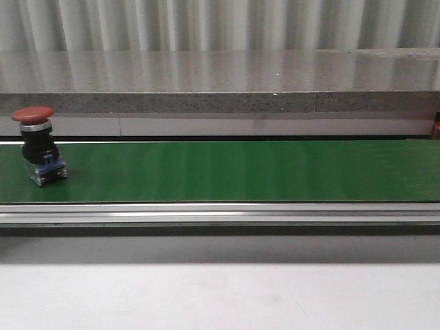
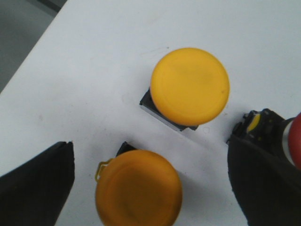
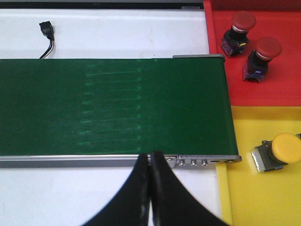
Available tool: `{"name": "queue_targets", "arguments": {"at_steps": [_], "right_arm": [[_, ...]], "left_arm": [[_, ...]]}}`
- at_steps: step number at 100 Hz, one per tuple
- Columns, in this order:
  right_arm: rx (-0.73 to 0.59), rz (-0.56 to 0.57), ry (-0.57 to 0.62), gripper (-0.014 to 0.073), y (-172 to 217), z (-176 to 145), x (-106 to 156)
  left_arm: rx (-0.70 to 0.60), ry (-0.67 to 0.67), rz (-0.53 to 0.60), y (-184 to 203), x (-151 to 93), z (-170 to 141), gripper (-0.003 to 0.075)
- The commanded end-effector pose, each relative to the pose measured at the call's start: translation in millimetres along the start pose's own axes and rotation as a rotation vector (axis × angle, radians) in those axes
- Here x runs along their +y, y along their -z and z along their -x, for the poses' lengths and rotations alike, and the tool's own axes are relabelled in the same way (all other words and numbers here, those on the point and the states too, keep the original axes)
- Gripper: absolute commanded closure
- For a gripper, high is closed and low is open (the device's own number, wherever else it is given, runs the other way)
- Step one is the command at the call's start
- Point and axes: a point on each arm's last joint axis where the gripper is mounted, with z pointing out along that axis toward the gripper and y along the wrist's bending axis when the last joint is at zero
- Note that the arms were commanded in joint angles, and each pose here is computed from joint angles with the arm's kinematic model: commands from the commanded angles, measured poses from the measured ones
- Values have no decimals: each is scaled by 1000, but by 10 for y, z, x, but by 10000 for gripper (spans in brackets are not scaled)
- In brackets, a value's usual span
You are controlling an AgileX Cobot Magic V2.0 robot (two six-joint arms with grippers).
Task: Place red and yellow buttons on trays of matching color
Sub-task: 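Move the left gripper down over a yellow push-button on the table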
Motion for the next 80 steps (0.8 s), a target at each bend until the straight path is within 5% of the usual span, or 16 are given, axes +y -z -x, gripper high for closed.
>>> {"name": "queue_targets", "arguments": {"at_steps": [1,17,46,80], "right_arm": [[-90,5,13,662,69,114,9],[-90,5,13,662,69,114,9],[-90,5,13,662,69,114,9],[-90,5,13,662,69,114,9]], "left_arm": [[-103,10,0,182,-13,174,95],[-103,10,0,182,-13,174,207],[-53,7,-13,244,-33,142,741],[-170,1,-54,989,-159,227,740]]}}
